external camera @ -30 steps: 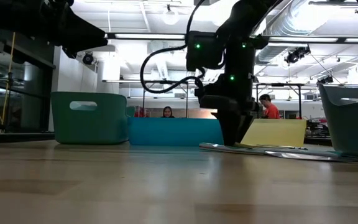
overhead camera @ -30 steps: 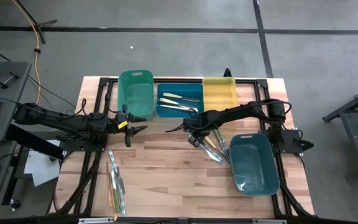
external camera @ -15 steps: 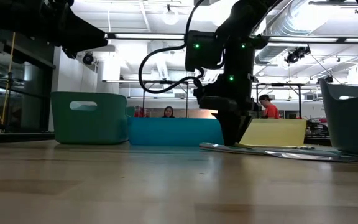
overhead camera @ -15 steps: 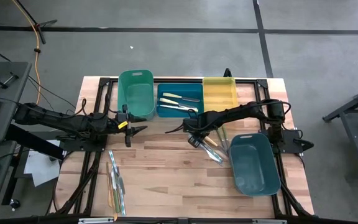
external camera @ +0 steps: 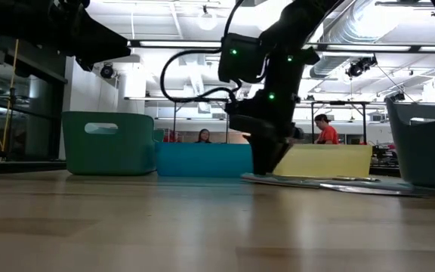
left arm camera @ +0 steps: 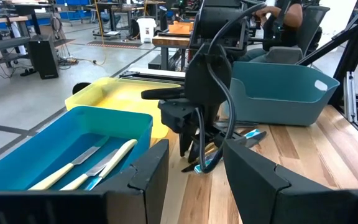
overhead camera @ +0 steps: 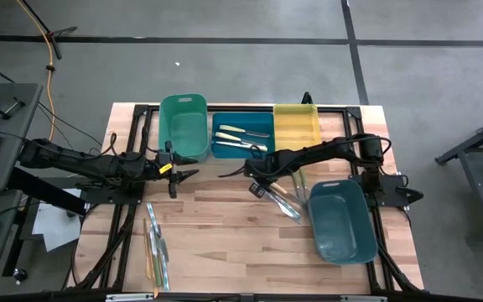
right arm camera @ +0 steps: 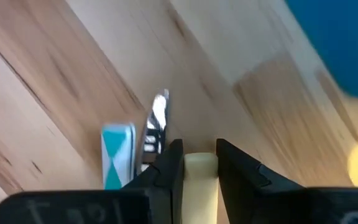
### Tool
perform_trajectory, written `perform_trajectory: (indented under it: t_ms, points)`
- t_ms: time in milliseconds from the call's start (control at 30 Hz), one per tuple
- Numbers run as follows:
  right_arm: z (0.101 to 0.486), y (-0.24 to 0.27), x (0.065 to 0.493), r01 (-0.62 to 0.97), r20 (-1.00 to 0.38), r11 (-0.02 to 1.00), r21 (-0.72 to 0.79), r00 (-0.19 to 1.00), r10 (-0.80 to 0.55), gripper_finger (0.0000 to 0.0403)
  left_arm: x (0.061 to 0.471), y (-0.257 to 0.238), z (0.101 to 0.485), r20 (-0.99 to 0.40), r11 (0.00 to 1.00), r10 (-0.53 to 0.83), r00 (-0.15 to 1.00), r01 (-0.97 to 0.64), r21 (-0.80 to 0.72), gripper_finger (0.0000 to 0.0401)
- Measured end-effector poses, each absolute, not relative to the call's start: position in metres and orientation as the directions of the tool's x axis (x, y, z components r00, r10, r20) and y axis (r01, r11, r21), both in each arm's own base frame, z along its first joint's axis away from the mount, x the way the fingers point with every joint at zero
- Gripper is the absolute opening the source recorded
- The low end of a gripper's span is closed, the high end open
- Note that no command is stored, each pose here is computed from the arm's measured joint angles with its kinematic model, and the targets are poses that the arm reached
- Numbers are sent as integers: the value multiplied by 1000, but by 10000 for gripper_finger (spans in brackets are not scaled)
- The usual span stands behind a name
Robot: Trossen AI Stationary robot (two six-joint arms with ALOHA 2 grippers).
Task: Sort silverware by color (type)
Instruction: Put the yellow knife into the blue bin
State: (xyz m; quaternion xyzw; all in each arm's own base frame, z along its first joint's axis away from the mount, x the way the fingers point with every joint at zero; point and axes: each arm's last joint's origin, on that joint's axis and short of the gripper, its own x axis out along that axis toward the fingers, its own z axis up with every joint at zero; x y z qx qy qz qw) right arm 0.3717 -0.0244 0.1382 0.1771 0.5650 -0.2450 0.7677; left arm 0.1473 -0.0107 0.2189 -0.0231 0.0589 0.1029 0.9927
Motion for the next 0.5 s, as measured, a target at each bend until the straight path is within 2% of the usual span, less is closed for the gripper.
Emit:
perform_trajectory:
  t_ms: [500]
  points:
    - [144,-25,390,508,-886,858,76,428,-175,71,147,-11,219,-122,978,202,972,-207,-33,145]
